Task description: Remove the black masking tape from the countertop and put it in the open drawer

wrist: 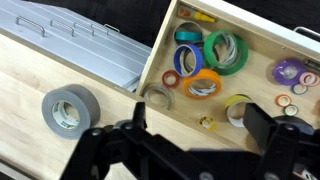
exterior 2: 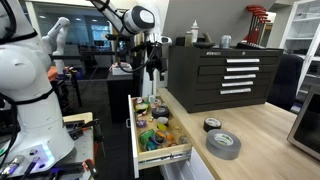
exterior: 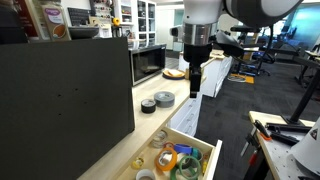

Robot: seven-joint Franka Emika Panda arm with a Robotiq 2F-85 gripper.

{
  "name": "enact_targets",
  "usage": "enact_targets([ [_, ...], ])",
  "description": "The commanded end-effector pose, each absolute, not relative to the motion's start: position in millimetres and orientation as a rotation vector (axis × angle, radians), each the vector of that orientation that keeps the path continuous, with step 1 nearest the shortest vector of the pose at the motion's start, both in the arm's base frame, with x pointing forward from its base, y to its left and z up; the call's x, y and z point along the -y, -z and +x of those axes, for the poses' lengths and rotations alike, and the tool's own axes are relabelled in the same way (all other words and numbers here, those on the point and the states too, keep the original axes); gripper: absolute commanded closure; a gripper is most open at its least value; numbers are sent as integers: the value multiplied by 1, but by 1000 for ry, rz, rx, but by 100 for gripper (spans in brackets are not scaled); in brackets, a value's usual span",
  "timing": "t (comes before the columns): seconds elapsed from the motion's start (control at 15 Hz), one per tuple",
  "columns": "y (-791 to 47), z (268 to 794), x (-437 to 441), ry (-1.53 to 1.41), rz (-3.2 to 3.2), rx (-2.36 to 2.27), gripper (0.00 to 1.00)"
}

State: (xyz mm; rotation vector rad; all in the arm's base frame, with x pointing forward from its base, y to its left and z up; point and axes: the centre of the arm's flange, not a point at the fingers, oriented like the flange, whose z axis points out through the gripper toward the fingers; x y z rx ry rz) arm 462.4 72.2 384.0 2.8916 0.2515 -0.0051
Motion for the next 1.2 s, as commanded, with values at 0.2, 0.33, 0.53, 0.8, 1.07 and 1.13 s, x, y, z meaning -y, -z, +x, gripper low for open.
enact_targets([
  [0.2,-343,507,-29,-38,2807,-217,0],
  [0.33,-325,521,-20,-52,2796,-235,0],
  [0.53,-302,539,-8,-85,2800,-292,0],
  [0.8,-284,555,2,-152,2829,-406,0],
  [1.07,-282,551,0,-134,2831,-375,0],
  [1.13,-283,553,0,-138,2830,-377,0],
])
